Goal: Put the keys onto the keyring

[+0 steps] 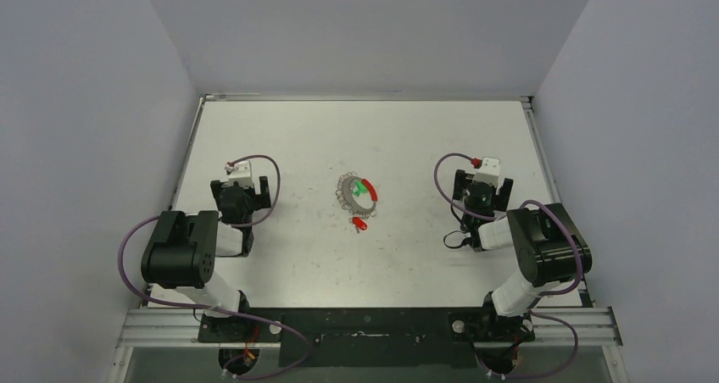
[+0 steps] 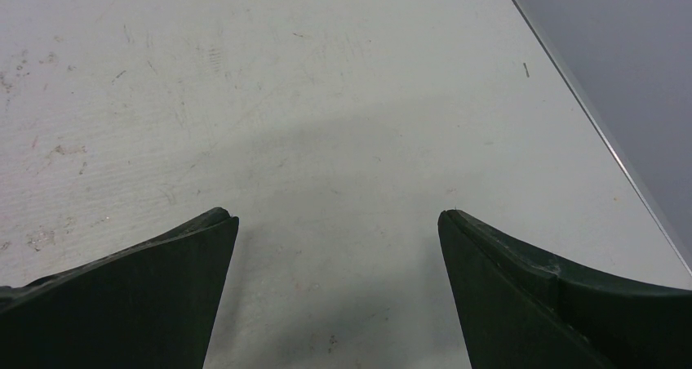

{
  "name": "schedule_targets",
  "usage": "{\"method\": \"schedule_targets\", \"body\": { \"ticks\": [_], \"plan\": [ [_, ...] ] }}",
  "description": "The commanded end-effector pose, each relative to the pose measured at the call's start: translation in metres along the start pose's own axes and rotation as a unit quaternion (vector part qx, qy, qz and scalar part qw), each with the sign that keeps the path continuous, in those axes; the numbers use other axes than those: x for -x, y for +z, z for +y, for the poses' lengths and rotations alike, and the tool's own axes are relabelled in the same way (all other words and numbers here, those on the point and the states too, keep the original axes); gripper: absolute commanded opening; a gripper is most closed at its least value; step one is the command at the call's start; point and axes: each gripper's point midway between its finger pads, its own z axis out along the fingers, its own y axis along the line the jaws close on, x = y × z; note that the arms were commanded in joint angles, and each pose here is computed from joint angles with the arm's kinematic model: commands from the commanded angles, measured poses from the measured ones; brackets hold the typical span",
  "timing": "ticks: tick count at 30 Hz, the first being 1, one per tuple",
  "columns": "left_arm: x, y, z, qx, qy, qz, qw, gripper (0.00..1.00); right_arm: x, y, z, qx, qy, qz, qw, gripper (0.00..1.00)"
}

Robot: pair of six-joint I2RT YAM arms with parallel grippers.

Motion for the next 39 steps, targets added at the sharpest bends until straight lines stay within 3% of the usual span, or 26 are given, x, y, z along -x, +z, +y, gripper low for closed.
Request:
{"method": "schedule_targets", "body": {
  "ticks": [1,39],
  "plan": [
    [0.0166,0.0069,0.0027,0.009,-0.015,-0.022,1.000,0.97,0.0176,0.0045,0.0031,0.003,0.022,-0.024,0.999,1.00],
    [0.0167,0.0077,0.0009,0.002,-0.014,-0.020,1.000,0.97,0.0180,0.0046,0.0030,0.002,0.023,-0.025,0.999,1.00]
  ]
}}
